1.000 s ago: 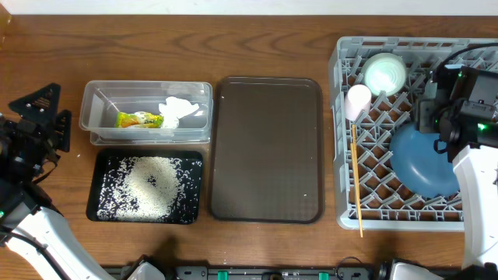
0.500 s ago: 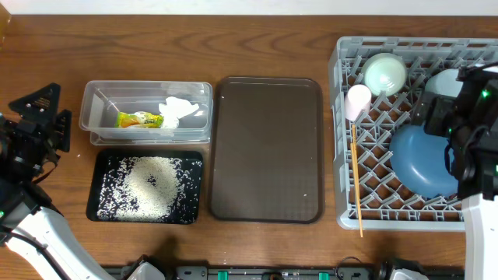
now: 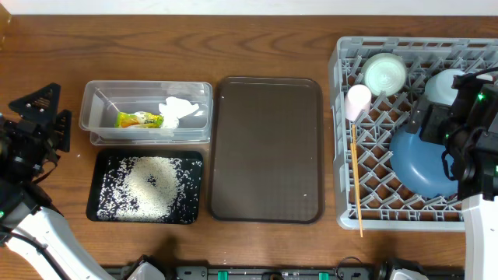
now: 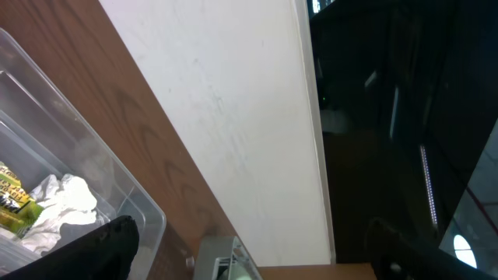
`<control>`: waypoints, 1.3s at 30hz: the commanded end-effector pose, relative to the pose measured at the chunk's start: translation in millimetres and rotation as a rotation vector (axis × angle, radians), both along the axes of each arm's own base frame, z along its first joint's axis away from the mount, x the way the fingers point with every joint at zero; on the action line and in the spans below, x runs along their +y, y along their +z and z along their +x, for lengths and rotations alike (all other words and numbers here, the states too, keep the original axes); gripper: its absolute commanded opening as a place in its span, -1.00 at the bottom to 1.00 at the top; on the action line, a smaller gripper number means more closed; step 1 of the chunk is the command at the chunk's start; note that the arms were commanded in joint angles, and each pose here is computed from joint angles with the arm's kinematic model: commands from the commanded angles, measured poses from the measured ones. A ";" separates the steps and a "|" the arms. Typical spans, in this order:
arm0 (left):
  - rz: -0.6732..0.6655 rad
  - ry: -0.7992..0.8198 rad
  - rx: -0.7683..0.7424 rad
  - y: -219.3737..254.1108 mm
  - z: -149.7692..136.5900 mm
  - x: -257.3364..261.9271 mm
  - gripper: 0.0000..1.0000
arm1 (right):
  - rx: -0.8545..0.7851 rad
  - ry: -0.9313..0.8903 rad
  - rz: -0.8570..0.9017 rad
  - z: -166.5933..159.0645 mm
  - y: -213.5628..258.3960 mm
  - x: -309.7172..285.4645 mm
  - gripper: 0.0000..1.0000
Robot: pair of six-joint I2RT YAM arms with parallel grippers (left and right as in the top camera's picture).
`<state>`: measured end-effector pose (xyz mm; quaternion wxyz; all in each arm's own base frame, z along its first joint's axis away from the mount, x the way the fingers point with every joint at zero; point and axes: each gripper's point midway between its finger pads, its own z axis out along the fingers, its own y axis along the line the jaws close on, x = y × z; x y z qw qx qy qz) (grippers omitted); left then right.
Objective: Sort waste into correct bins and load items into the dishwasher rack
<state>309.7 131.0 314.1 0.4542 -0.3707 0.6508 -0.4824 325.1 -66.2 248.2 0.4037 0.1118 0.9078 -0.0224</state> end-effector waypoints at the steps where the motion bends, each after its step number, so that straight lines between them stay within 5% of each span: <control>1: 0.009 -0.008 -0.013 6.1 -0.7 -0.3 0.90 | 0.001 -0.004 0.015 -1.0 -0.5 1.4 0.99; 19: 0.009 -0.008 -0.013 6.1 -0.7 -0.3 0.90 | -0.069 -0.003 0.000 -11.7 21.2 3.9 0.99; 39: 0.009 -0.008 -0.013 6.1 -0.7 -0.3 0.90 | -0.635 0.090 -0.037 -122.5 128.1 51.6 0.98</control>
